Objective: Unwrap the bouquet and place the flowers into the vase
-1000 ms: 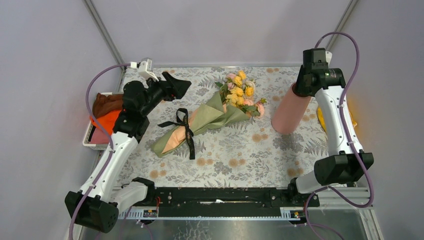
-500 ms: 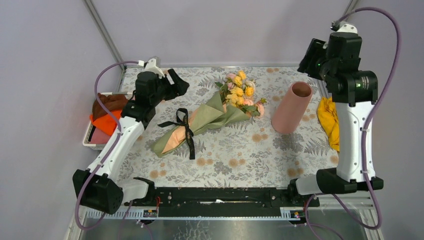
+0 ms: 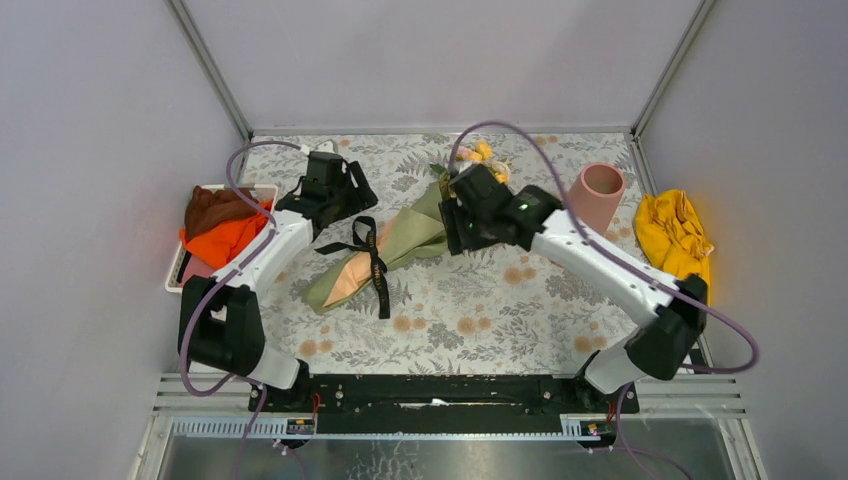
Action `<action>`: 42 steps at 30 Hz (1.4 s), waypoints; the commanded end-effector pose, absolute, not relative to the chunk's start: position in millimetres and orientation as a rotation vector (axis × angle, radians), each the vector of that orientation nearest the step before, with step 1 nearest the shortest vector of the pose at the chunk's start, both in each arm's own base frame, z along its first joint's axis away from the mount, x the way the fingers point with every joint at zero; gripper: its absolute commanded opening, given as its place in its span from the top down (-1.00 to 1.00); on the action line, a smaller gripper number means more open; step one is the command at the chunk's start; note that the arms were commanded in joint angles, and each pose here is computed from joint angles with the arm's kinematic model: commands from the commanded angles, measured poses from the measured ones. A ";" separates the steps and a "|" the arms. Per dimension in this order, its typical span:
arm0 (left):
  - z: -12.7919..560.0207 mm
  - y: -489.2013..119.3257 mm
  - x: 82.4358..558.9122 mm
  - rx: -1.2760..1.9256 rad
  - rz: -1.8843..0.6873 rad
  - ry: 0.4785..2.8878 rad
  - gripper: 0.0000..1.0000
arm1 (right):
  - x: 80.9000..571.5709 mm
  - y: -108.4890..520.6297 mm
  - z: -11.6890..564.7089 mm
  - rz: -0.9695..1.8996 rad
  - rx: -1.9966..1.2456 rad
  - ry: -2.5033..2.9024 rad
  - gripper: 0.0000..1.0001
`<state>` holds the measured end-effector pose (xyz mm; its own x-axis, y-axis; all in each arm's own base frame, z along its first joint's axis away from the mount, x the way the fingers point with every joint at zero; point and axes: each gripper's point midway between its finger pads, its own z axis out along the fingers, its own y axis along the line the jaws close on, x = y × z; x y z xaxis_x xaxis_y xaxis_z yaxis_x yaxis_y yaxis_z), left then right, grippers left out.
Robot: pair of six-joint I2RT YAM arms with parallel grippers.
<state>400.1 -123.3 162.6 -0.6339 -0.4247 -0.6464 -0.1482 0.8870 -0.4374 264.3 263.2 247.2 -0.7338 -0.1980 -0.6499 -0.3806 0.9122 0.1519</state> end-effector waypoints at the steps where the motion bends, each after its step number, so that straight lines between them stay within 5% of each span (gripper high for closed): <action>1: 135.6 -114.5 395.4 -0.475 -0.378 2.281 -0.47 | 258.1 281.7 188.3 0.443 -0.370 2.503 -0.24; 21: 57.4 -116.9 355.6 -0.538 -0.429 2.375 -0.10 | 344.6 271.0 57.0 0.215 -0.280 2.731 -0.26; 42: 64.0 -227.6 296.2 -0.305 -0.750 2.386 0.05 | 449.2 291.9 95.5 0.226 -0.247 2.594 -0.26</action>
<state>299.4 -202.5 50.8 -0.7977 -0.3692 -0.4769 -0.0867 0.8527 -0.5151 437.4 293.0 73.3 -0.8743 -0.1204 -0.4702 -0.2026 0.9708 0.1282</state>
